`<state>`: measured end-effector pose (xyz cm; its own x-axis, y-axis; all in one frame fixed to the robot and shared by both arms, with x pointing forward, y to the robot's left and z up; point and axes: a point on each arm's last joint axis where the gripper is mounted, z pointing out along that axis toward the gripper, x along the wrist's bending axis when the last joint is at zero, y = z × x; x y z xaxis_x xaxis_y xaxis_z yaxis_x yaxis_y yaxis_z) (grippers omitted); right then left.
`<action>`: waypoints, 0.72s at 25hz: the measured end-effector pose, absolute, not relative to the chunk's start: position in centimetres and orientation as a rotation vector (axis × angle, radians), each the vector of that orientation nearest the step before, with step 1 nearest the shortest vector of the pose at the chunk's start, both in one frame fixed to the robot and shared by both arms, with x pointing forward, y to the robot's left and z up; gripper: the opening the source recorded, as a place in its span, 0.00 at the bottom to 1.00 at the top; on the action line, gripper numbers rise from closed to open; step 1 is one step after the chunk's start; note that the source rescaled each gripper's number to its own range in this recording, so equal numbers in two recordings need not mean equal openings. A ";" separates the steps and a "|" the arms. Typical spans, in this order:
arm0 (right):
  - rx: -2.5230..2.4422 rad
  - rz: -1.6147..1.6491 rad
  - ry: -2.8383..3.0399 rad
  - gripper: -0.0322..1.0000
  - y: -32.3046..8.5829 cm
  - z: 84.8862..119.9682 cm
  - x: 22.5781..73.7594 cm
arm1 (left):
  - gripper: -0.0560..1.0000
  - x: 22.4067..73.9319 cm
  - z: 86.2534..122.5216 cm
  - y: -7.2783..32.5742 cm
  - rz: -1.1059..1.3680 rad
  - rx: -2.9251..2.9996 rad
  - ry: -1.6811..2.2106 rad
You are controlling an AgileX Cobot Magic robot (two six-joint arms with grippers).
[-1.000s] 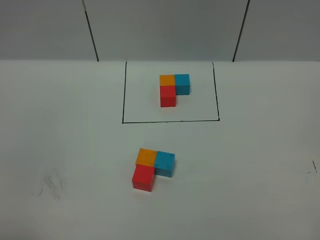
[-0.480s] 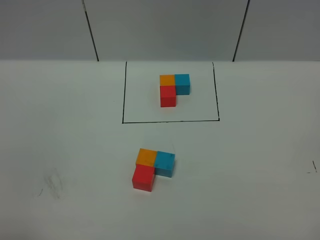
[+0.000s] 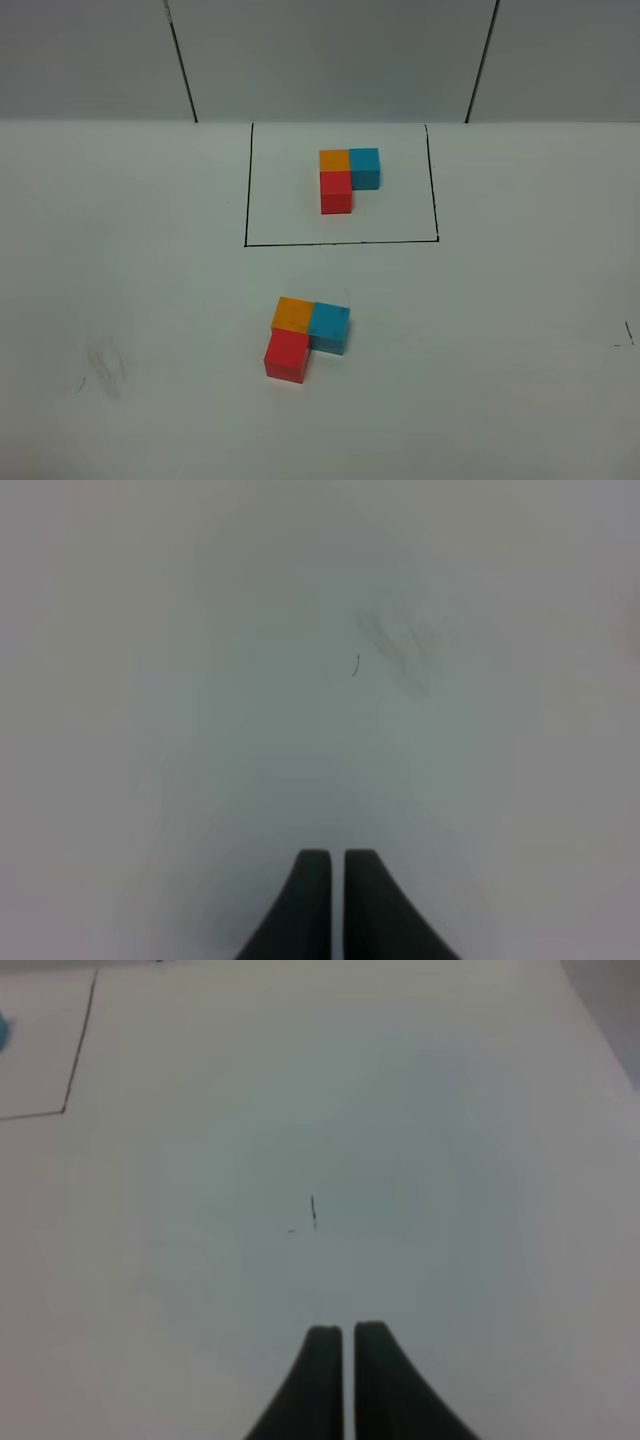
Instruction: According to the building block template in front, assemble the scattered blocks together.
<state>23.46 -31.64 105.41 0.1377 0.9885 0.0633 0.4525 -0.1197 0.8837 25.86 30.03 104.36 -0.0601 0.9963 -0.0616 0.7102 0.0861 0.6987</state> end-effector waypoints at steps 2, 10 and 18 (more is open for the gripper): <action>1.686 0.922 1.401 0.03 -31.7 105.4 23.5 | 0.06 25.9 104.4 30.0 0.685 1.678 1.828; 1.688 0.923 1.399 0.03 -31.7 105.4 23.5 | 0.06 25.9 104.4 30.0 0.685 1.678 1.828; 1.688 0.923 1.399 0.03 -31.7 105.4 23.5 | 0.06 25.9 104.4 30.0 0.686 1.679 1.827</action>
<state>23.45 -31.67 105.41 0.1449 0.9871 0.0682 0.4509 -0.1272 0.8834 25.86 30.03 104.36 -0.0594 0.9964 -0.0610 0.7102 0.0851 0.6988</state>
